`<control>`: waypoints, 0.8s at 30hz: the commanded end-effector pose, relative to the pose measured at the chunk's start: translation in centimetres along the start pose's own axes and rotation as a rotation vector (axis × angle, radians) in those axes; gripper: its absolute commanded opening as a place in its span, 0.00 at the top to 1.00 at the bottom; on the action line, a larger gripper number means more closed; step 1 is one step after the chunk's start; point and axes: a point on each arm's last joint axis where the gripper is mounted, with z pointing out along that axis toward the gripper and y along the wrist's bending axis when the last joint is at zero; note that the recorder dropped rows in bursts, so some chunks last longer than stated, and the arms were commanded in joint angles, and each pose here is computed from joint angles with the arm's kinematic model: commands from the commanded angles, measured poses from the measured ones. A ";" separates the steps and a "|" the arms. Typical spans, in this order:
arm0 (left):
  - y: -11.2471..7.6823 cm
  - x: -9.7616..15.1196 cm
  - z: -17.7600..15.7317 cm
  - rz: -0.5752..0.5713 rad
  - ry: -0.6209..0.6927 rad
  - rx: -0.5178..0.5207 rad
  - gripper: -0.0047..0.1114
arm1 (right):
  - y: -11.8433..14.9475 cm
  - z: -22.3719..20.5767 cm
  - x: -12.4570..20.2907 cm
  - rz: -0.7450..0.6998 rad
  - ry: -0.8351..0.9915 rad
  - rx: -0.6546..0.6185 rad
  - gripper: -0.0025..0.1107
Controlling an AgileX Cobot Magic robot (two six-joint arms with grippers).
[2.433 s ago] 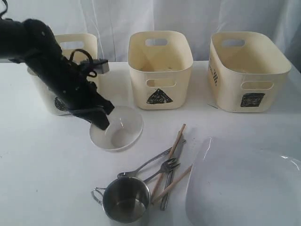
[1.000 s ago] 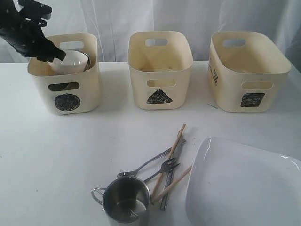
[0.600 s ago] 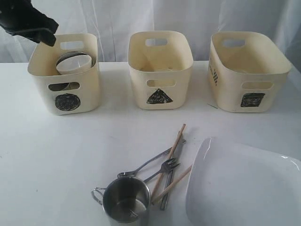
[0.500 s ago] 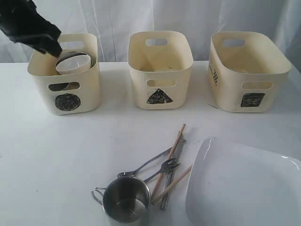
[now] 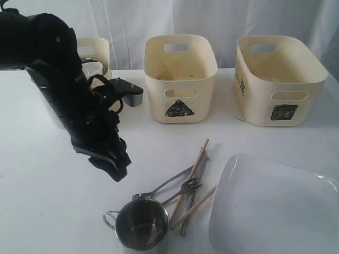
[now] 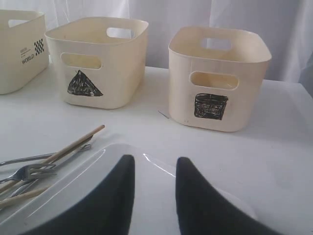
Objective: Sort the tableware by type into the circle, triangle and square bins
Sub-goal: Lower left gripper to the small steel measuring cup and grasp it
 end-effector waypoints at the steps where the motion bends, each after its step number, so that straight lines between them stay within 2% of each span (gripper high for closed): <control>1: -1.5 0.0 0.0 0.067 0.007 0.009 0.53 | -0.1 0.0 0.1 -0.003 -0.008 0.010 0.73; 4: -2.0 -0.1 0.1 0.116 0.010 0.008 0.46 | -0.1 0.0 0.1 -0.003 -0.008 0.010 0.73; 7: -2.4 -0.2 0.2 0.162 0.010 0.016 0.43 | -0.1 0.0 0.1 -0.003 -0.008 0.010 0.73; 19: -5.5 -0.5 0.9 0.319 0.033 0.043 0.43 | -0.1 0.0 0.1 -0.003 -0.008 0.010 0.73; 24: -5.6 -0.4 1.1 0.344 0.049 0.020 0.43 | -0.1 0.0 0.1 -0.003 -0.008 0.010 0.73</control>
